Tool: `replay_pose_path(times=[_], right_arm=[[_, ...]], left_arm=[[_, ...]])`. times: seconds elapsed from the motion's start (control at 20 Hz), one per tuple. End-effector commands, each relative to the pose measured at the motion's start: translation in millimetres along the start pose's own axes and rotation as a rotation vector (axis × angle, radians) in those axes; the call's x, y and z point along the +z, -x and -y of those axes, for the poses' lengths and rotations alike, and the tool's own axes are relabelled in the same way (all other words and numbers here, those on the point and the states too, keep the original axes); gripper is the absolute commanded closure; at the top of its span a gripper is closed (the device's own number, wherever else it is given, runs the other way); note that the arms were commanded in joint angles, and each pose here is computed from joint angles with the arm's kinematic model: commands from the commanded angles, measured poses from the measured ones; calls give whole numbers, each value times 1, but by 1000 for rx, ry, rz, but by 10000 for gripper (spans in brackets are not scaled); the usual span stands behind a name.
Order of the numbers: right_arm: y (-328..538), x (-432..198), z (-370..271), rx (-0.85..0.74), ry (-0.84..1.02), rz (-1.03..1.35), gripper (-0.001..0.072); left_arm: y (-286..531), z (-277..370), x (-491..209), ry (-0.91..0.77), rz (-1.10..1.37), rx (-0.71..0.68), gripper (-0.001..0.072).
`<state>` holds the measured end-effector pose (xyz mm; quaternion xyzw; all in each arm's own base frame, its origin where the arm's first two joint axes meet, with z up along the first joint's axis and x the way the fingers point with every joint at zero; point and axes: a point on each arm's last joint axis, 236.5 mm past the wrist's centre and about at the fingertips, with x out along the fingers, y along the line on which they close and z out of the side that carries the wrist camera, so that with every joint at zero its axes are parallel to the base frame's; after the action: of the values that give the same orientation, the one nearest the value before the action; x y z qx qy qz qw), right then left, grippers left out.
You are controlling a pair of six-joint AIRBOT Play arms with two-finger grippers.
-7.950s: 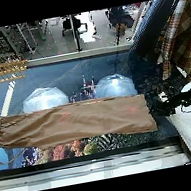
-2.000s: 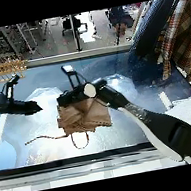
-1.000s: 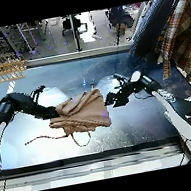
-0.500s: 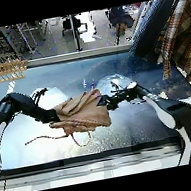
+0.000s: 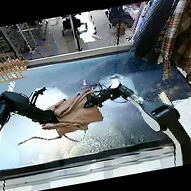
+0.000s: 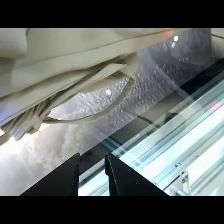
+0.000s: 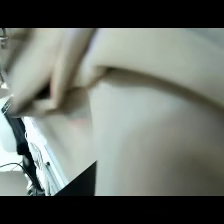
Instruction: Fold the clothes and pants, and hang the long-sleeved shirts on hangers.
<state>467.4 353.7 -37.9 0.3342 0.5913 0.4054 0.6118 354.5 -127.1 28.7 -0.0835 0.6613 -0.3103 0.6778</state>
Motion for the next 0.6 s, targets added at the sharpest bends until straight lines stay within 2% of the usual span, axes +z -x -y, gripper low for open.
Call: replay_pose_path(times=[0.0,0.25,0.4,0.55], right_arm=[[52,12,-51,-63,81,70,691],[235,40,-97,-224,141,388,691],[359,28,-76,-369,72,565,692],[487,-19,-33,-604,-60,736,692]], left_arm=[[16,8,-2,-24,34,19,517],[21,14,-8,-33,20,14,517],[21,14,-9,-33,18,14,517],[21,14,-11,-33,10,11,517]])
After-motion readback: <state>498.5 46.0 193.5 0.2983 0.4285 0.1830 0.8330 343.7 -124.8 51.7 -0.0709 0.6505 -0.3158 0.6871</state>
